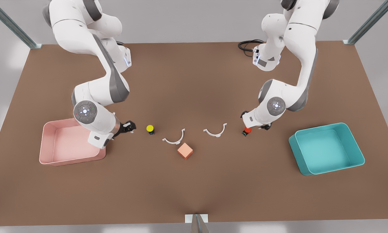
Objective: Place the red button in the blue storage box with the left arm, and place the yellow button in the pink storage box with the right arm
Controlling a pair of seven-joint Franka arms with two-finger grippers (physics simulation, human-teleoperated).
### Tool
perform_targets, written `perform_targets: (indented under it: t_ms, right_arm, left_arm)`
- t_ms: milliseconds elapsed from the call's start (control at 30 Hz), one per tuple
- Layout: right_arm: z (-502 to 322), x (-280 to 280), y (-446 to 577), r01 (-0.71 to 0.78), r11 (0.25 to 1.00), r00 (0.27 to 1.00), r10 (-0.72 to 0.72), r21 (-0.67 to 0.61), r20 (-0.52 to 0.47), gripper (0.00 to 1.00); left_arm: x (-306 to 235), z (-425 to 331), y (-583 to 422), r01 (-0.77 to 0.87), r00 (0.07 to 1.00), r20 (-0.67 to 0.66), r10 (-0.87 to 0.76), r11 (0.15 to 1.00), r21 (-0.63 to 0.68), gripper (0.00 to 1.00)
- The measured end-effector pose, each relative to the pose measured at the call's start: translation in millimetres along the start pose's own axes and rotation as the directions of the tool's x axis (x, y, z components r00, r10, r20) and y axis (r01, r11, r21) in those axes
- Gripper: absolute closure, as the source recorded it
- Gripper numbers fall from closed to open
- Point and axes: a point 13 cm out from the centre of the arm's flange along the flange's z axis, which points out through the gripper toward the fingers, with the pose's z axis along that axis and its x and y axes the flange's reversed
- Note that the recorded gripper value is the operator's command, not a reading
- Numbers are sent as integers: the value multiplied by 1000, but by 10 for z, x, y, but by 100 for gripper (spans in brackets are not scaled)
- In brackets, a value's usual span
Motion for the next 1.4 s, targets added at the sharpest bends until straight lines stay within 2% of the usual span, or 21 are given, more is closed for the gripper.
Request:
perform_targets:
  t_ms: [133,433,633,700,867,1033,1167,1300,1400]
  right_arm:
    - [567,332,389,29,1000,997,-29,-1,-70,0]
    - [1173,447,767,29,1000,998,-30,-13,-62,0]
    - [1380,345,739,-9,1000,1000,8,-25,-25,0]
    - [1467,318,741,-18,999,1000,17,-29,-18,0]
    - [1693,308,656,-48,998,999,48,-38,-9,0]
    - [1908,320,658,-61,997,998,61,-47,-2,0]
    - [2168,352,609,-79,995,997,79,-55,-9,0]
    - [2329,332,627,-86,994,996,86,-64,-5,0]
    - [2478,423,647,-88,994,996,87,-65,-10,0]
  left_arm:
    - [-221,404,41,-73,993,89,73,997,-9,0]
    - [-158,1112,187,-165,982,95,165,986,-8,1]
    - [-172,1214,249,-205,974,101,205,979,-10,41]
    - [-182,1211,252,-217,970,105,217,976,-13,49]
    - [-204,1155,265,-239,964,114,240,971,-22,49]
    - [-275,197,527,-220,957,176,230,973,-73,49]
    - [-6,-450,1572,-107,975,187,119,991,-75,49]
    - [591,-572,2778,-11,986,164,19,999,-49,49]
    - [773,-397,3404,-14,989,145,18,1000,-27,49]
